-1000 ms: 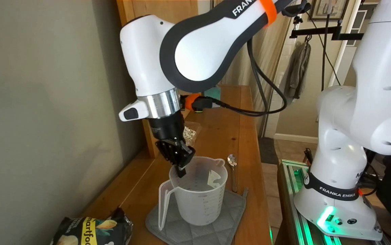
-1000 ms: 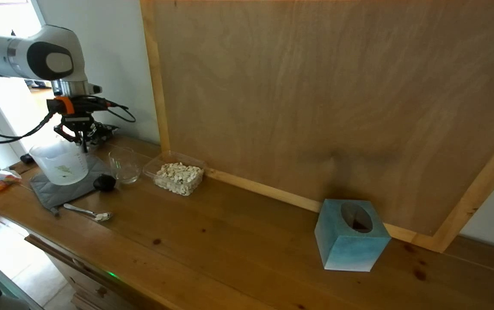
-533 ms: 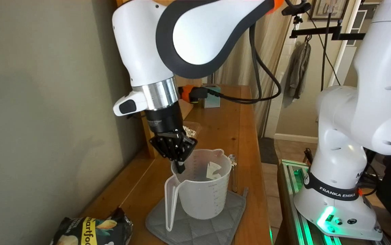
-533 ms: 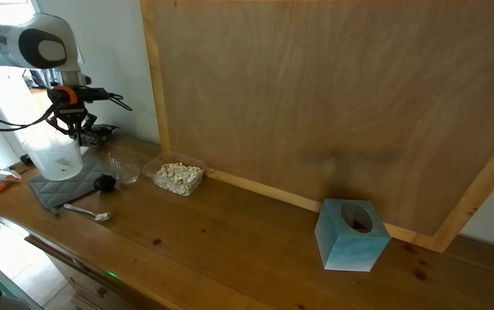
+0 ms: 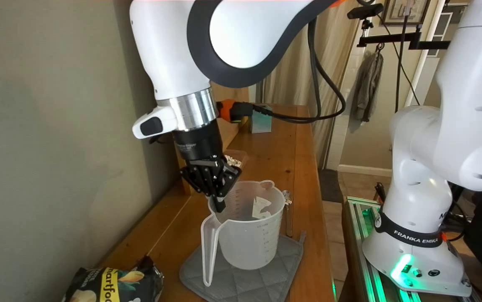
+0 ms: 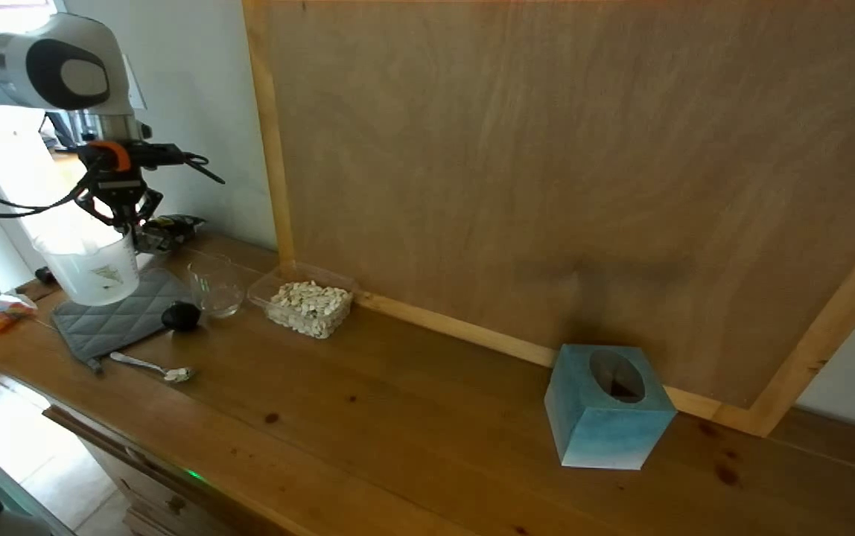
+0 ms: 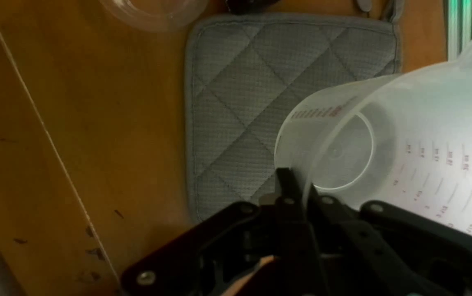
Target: Pour the contents of the plastic jar into the glass cup
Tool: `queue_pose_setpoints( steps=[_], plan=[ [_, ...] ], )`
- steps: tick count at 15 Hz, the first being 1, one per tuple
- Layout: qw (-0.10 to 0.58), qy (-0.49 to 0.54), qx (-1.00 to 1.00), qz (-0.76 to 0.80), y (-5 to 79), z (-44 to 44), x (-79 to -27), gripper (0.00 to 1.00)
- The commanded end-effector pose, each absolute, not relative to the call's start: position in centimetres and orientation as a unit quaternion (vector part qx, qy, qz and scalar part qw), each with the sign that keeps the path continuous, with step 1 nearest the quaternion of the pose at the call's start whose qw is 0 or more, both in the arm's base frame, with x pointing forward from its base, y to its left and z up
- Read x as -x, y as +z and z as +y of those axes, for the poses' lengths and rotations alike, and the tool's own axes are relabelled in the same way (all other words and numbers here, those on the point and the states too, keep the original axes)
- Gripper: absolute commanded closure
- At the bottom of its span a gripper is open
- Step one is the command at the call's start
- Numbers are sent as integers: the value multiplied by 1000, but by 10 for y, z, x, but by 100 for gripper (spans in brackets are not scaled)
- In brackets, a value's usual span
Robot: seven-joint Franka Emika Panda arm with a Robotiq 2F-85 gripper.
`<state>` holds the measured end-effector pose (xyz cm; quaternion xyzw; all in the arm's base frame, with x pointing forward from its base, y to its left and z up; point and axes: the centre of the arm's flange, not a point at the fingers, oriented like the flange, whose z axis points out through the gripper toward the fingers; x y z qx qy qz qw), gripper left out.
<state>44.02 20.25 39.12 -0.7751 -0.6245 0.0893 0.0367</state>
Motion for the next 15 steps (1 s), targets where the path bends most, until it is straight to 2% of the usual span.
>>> queue_pose_setpoints(
  steps=[1,15],
  plan=[
    [36,77,757,-648,399,200,-442,99],
    [35,-45,636,-770,434,193,-458,99]
  ],
)
